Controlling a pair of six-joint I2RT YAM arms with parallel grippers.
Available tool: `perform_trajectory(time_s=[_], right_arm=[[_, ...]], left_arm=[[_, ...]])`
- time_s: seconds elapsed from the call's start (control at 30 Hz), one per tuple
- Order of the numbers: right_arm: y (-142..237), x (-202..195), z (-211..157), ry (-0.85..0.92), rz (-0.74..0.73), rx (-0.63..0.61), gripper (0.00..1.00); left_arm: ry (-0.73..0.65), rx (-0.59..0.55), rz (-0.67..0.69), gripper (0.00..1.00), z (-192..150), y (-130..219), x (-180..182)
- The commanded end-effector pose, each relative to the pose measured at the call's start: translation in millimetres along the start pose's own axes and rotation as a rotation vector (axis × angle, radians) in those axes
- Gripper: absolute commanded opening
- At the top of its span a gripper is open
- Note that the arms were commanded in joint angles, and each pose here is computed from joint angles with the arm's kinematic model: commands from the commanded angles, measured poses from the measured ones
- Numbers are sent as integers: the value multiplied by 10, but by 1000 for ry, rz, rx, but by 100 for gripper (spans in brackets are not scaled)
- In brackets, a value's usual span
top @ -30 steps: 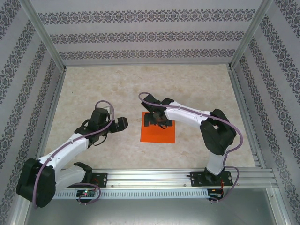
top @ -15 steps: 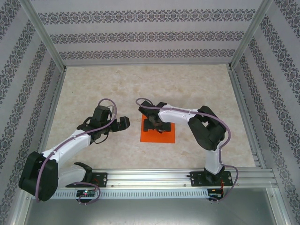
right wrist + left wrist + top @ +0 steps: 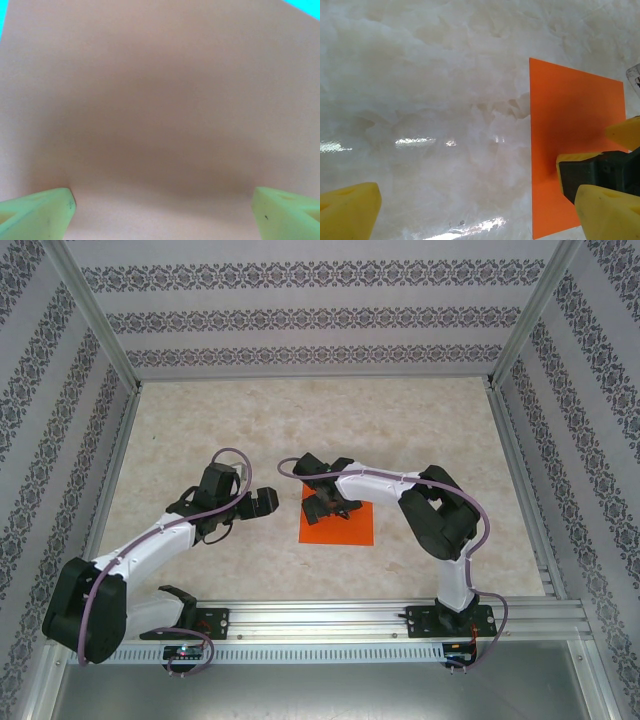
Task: Fold a paper plane with a square sheet of paper (pick it up from the middle)
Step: Fold the square sheet of paper in half at the center of the table.
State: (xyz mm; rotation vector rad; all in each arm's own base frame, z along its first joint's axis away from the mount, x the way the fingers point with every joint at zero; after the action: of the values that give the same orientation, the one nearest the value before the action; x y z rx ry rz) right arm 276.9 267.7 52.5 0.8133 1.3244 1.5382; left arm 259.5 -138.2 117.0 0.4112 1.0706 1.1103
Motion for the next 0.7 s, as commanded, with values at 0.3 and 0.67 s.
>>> perform_trajectory(time_s=[0.3, 0.67], right_arm=[[431, -104, 45, -366, 72, -52, 95], [144, -96, 23, -512, 69, 7, 94]], left_arm=[[-8, -9, -28, 100, 195, -73, -115], [-8, 40, -28, 100, 158, -128, -118]])
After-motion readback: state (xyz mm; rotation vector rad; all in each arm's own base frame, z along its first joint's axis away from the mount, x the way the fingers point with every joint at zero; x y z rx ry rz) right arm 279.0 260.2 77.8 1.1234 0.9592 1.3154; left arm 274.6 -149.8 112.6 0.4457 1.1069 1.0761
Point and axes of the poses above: each hand's point on the last joint's axis, 136 mm out from that joint toward the fingers, its own y axis back along the fingers, its own x axis along the line the jaws close on, z = x × y, the point moved 4 cm from there along y, back along the fingers, and after that the axes turned 1 degree about -y, right-handed, at the moved point
